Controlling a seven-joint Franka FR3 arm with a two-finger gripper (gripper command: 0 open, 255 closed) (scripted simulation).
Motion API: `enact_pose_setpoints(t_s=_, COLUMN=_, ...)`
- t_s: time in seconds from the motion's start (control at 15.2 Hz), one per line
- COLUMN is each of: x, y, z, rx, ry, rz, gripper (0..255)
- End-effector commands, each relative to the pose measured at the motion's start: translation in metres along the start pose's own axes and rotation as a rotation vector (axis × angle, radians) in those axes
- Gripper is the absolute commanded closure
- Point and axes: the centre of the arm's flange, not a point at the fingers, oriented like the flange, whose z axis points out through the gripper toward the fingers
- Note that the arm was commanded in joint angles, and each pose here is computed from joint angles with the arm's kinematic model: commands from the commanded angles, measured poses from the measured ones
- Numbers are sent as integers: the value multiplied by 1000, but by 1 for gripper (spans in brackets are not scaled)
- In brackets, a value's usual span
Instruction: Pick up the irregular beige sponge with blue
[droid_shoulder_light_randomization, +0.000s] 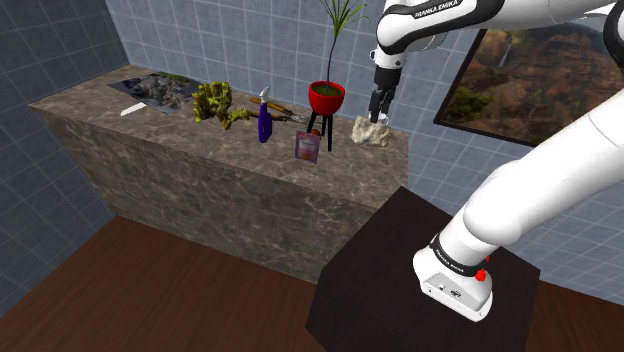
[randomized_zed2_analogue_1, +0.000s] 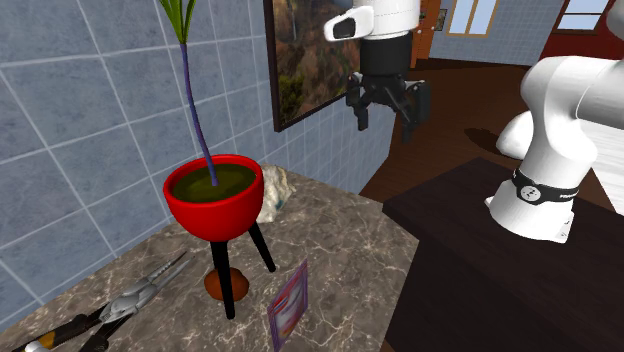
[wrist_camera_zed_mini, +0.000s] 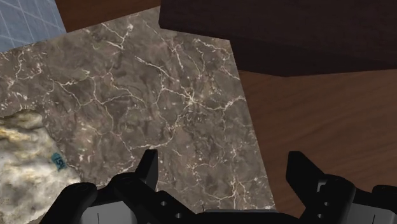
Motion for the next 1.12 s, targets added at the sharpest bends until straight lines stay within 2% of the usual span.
enact_pose_setpoints(t_s=0.0, x=7, y=24, z=13, rx=2, ry=1, rz=-3, gripper=0)
enact_pose_setpoints(t_s=1.06, x=90, y=207, z=88, rx=29, ry=12, rz=-22, gripper=0)
